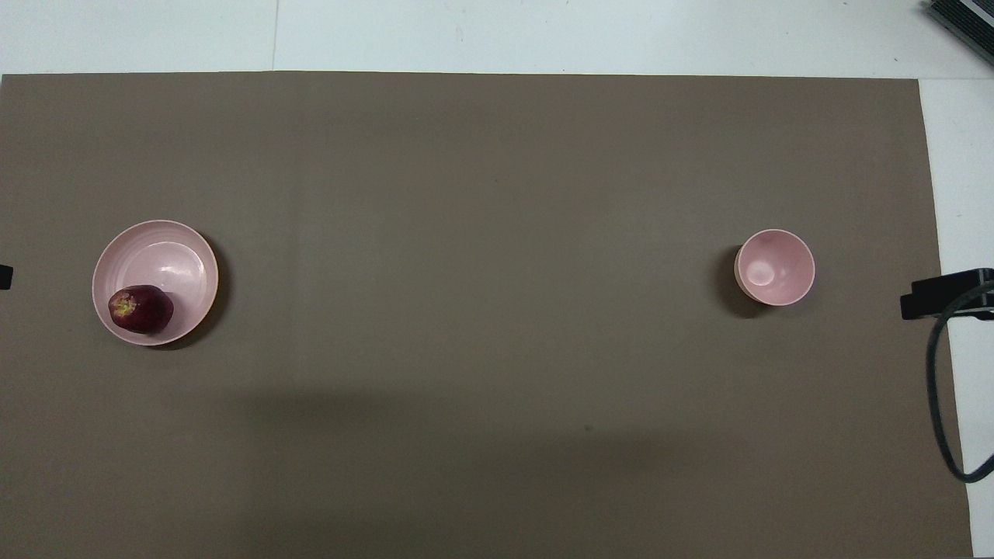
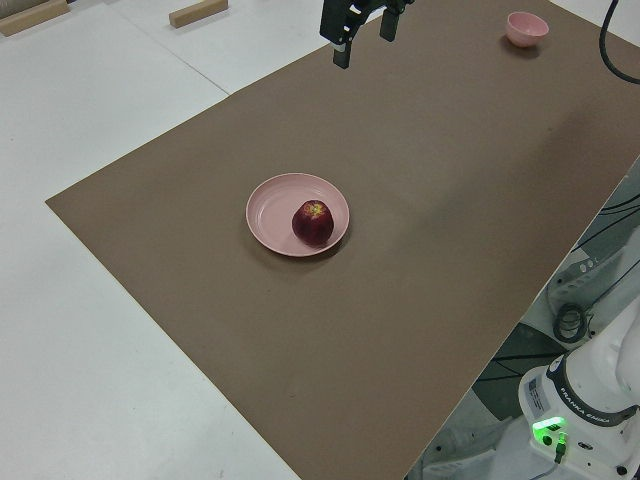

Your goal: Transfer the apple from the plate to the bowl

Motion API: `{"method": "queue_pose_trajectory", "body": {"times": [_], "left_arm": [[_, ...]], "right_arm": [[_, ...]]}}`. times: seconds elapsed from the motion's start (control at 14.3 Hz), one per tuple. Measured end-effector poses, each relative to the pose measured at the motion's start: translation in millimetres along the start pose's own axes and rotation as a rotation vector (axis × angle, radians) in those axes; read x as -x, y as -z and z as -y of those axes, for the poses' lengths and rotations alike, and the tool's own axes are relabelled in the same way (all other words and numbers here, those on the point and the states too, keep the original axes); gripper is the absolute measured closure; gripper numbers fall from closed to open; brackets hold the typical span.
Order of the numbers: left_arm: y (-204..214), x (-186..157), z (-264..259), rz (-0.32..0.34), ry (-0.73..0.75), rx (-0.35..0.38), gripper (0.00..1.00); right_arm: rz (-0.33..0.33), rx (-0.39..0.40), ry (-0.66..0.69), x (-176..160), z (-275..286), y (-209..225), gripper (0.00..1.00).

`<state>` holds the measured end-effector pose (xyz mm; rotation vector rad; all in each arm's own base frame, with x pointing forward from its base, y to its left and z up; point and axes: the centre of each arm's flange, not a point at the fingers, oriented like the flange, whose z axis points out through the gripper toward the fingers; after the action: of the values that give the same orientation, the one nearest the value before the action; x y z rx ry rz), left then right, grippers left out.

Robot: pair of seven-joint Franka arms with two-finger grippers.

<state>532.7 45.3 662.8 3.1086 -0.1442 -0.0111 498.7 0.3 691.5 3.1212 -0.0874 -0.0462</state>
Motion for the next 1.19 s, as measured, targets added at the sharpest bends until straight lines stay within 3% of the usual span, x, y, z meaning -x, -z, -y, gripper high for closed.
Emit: {"method": "queue_pose_trajectory", "body": {"times": [0.49,0.77,0.98,1.19], "left_arm": [[-39.2,-15.2,5.4,-0.04,0.005,-0.007,0.0],[-96.4,-24.2,15.3,-0.063,-0.01,-0.013,0.0],[-135.1,-20.1,26.8,-0.04,-0.044,-0.01,0.0],[-176.5,-17.8,48.1,-0.074,-0.057,-0.024,0.0]], "right_arm": [[0.004,-0.001,-0.007,0.4,-3.9,-0.6,0.0],[0.004,-0.001,-0.007,0.4,-3.9,-0.7,0.0],[0.004,-0.001,-0.007,0.5,-4.0,-0.5,0.0],[0.004,-0.001,-0.007,0.6,-4.0,-0.4,0.0]]}}
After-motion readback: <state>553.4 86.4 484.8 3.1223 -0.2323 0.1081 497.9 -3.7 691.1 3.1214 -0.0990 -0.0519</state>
